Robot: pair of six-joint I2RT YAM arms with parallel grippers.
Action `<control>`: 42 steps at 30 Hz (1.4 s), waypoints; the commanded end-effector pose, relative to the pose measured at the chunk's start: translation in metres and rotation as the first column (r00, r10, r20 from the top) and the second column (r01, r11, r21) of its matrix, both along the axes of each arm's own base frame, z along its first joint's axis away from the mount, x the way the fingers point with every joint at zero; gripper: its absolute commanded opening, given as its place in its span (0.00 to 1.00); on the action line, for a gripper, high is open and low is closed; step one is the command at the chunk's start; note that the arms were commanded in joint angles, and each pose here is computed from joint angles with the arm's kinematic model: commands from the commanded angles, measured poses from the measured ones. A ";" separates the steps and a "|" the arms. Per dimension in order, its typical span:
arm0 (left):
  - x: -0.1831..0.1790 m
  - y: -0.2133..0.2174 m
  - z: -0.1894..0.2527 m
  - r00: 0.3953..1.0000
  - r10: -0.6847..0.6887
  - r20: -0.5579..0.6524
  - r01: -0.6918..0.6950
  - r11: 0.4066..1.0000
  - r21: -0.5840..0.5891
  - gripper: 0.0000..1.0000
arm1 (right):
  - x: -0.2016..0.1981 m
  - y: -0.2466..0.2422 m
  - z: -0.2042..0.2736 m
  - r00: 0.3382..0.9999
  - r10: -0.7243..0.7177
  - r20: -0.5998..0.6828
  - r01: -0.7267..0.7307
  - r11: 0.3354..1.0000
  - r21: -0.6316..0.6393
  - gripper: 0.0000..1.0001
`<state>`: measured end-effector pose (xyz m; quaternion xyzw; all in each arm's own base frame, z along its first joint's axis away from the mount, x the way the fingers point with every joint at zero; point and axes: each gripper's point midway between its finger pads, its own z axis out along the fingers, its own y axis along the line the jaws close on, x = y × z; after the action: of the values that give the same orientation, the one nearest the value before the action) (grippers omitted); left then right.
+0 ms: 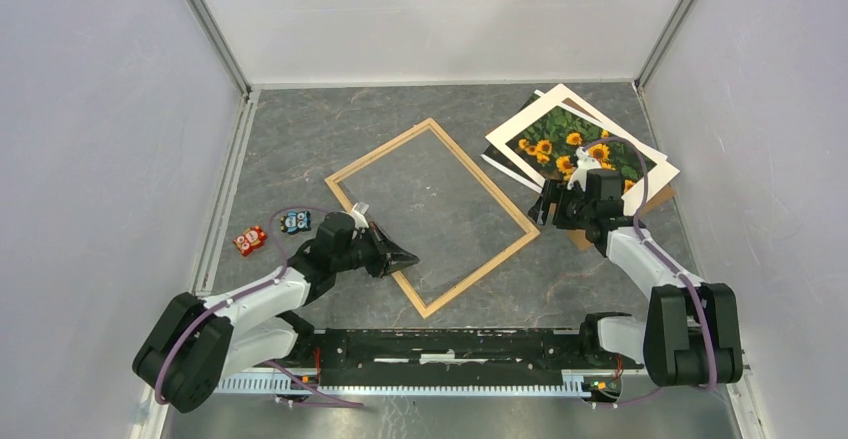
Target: Put the photo into the frame
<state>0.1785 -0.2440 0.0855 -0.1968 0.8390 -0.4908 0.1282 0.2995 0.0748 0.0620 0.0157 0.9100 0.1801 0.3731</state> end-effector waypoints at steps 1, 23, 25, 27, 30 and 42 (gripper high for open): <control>0.005 -0.007 0.019 0.999 -0.011 0.049 0.015 0.997 -0.080 0.02 | -0.001 0.012 -0.001 1.000 0.024 -0.019 -0.021 0.994 0.109 0.80; 0.003 -0.006 0.020 0.995 -0.014 0.095 0.022 0.996 -0.091 0.02 | -0.012 0.014 -0.025 0.994 0.050 -0.096 -0.040 0.993 0.109 0.77; -0.002 -0.006 0.009 0.998 -0.031 0.058 0.036 0.996 -0.081 0.02 | -0.013 0.015 -0.027 0.993 0.052 -0.103 -0.041 0.993 0.114 0.77; -0.005 -0.007 0.003 0.998 -0.059 0.036 0.061 0.996 -0.071 0.02 | -0.013 0.016 -0.028 0.992 0.059 -0.107 -0.046 0.992 0.119 0.77; -0.009 -0.011 -0.002 0.995 -0.094 0.016 0.095 0.992 -0.083 0.02 | -0.014 0.016 -0.030 0.992 0.061 -0.110 -0.048 0.992 0.120 0.77; -0.019 -0.012 -0.023 0.986 -0.164 -0.033 0.162 0.986 -0.044 0.02 | -0.021 0.023 -0.040 0.987 0.081 -0.139 -0.061 0.988 0.141 0.76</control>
<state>0.1607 -0.2510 0.0539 -0.1893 0.8440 -0.4984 0.0580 0.2858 0.0942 0.0310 0.0252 0.9178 0.2485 0.3087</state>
